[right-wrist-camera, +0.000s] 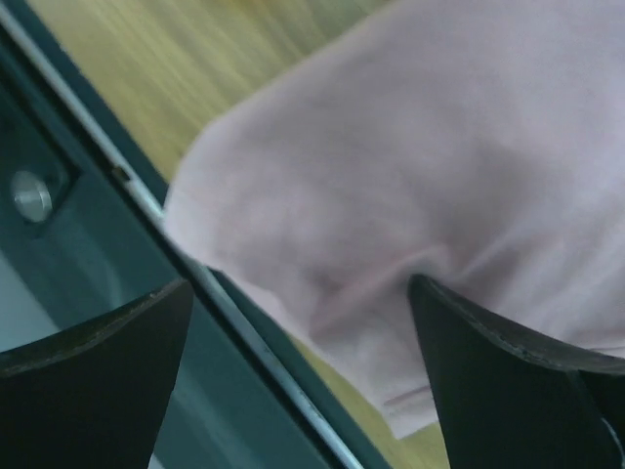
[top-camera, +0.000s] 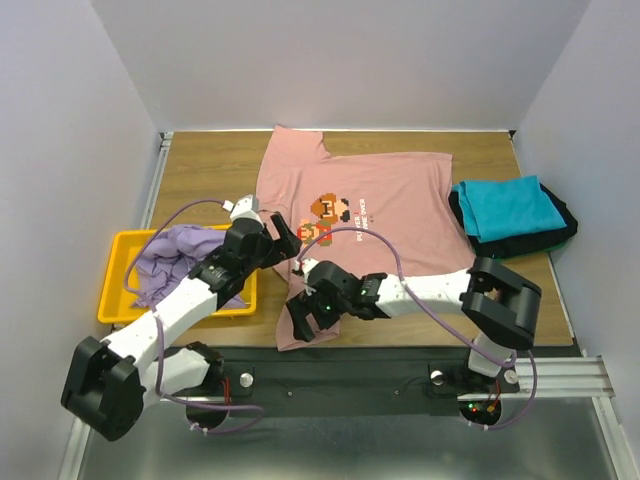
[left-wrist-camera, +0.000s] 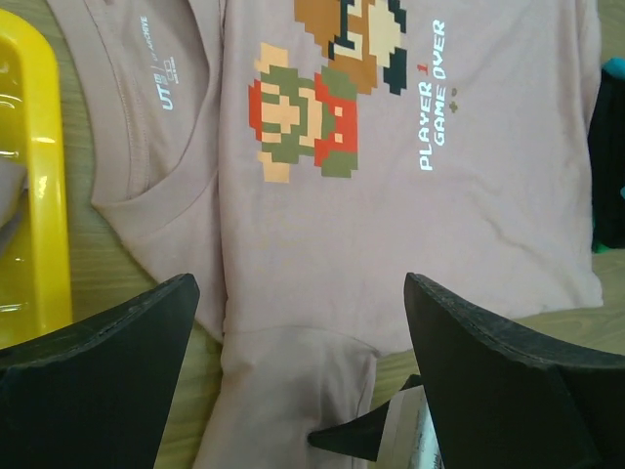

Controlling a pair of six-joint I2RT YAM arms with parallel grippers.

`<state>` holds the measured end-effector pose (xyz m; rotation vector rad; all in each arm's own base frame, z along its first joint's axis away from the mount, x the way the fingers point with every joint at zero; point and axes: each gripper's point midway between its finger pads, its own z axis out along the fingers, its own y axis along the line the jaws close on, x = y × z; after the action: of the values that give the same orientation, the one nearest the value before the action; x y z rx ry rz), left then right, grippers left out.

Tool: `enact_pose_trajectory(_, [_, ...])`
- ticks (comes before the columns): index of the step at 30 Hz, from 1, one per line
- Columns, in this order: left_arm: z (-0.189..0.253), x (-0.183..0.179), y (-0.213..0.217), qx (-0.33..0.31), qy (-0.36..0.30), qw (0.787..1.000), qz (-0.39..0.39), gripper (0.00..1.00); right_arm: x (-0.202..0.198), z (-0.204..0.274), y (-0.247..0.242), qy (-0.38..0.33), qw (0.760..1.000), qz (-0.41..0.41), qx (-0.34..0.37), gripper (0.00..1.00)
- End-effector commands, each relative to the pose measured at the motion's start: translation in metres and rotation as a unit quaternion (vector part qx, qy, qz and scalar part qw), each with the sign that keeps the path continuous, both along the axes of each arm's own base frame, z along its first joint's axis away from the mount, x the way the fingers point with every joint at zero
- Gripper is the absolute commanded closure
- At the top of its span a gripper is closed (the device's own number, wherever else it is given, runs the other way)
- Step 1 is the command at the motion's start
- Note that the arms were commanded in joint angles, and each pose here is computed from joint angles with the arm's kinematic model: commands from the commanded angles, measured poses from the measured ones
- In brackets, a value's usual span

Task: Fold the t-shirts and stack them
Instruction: Flatten the tshirt out

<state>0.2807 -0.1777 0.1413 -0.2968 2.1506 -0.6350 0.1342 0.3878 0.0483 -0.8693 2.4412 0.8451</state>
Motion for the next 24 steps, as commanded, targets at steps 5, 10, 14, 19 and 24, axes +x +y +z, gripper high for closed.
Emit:
enact_pose_trajectory(5, [-0.03, 0.015, -0.024, 0.004, 0.027, 1.0, -0.016, 0.01, 0.014, -0.001, -0.024, -0.012, 0.995, -0.1, 0.003, 0.0])
enact_pose_trajectory(10, [-0.067, 0.021, -0.033, 0.031, 0.07, 0.997, -0.015, 0.01, 0.004, 0.0, -0.041, 0.006, 0.992, -0.123, 0.01, 0.0])
enact_pose_trajectory(14, [-0.105, 0.02, -0.033, 0.064, 0.12, 0.991, -0.015, 0.01, 0.002, -0.007, -0.049, 0.014, 0.99, -0.137, 0.004, 0.0])
enact_pose_trajectory(19, [-0.13, 0.008, -0.003, 0.128, 0.174, 0.976, 0.038, 0.01, 0.001, -0.014, -0.065, 0.018, 0.986, -0.167, -0.007, 0.0])
enact_pose_trajectory(24, [-0.129, -0.002, 0.035, 0.189, 0.198, 0.955, 0.113, 0.01, -0.009, -0.025, -0.088, 0.042, 0.979, -0.197, -0.025, 0.0])
